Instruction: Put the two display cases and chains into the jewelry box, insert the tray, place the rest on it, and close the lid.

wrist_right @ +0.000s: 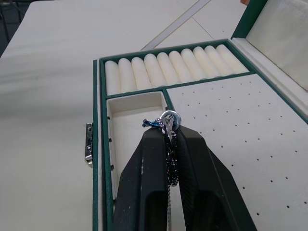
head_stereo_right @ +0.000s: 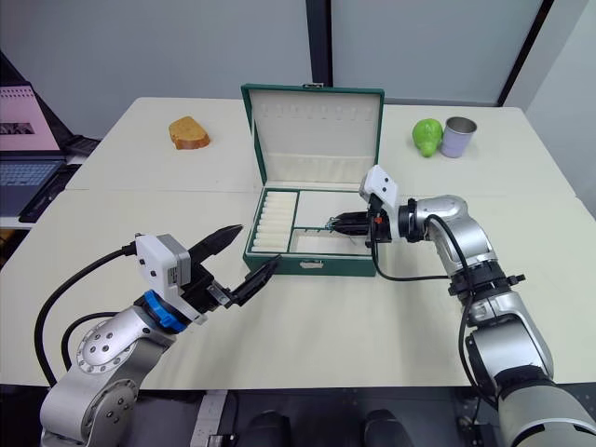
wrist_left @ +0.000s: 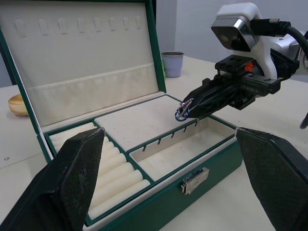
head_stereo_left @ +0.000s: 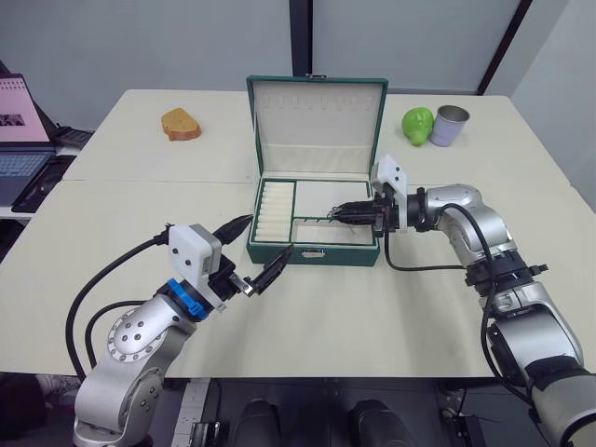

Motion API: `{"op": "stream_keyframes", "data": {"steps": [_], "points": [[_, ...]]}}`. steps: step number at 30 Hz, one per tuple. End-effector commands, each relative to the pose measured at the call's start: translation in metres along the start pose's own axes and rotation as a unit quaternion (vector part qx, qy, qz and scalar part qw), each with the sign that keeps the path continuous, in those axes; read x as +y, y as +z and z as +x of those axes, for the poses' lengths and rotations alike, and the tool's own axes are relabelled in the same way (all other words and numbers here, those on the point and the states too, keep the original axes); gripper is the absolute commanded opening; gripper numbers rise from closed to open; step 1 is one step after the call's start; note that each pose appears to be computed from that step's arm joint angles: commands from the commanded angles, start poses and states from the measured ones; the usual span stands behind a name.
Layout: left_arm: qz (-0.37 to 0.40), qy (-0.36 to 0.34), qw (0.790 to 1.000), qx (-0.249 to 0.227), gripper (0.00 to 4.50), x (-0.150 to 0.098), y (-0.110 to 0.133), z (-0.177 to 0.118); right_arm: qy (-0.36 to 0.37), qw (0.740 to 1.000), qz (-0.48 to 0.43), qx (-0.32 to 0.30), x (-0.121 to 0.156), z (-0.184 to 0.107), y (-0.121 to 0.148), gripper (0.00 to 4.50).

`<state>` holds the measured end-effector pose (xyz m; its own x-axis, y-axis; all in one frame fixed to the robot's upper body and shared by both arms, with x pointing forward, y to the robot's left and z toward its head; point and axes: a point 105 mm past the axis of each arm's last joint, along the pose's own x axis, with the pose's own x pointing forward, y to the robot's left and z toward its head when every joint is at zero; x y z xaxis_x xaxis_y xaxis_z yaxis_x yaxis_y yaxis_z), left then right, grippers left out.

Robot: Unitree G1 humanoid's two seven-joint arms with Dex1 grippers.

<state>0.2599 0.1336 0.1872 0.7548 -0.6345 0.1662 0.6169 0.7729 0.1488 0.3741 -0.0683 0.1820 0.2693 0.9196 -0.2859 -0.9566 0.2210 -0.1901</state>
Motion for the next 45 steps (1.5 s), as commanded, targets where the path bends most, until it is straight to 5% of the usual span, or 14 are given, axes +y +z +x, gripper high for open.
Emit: {"op": "stream_keyframes", "data": {"steps": [1,2,11,18,33,38,45], "points": [[0.014,-0.009,1.0,-0.02,4.5,-0.003,0.014,-0.001,0.005,1.0,-0.018,0.0,0.002,0.0,0.005,0.07],[0.014,-0.01,1.0,-0.02,4.5,-0.004,0.014,-0.001,0.004,1.0,-0.016,0.001,0.002,0.0,0.005,0.07],[0.014,-0.019,1.0,-0.02,4.5,-0.003,0.013,0.004,0.004,1.0,-0.008,-0.001,0.002,-0.004,0.008,2.38],[0.013,-0.02,0.999,-0.022,4.5,-0.003,0.013,0.006,0.008,1.0,-0.01,-0.016,0.003,-0.01,0.017,4.48],[0.019,-0.027,0.999,0.012,4.5,0.011,0.003,0.004,-0.079,0.995,-0.014,-0.06,-0.015,-0.061,0.027,4.48],[0.029,0.019,0.998,0.05,4.5,0.05,-0.005,-0.017,-0.152,0.987,-0.006,-0.052,-0.02,-0.097,0.008,4.48],[0.063,0.107,0.984,0.127,4.5,0.123,-0.016,-0.072,-0.274,0.96,0.048,-0.027,-0.011,-0.155,-0.053,4.48]]}}
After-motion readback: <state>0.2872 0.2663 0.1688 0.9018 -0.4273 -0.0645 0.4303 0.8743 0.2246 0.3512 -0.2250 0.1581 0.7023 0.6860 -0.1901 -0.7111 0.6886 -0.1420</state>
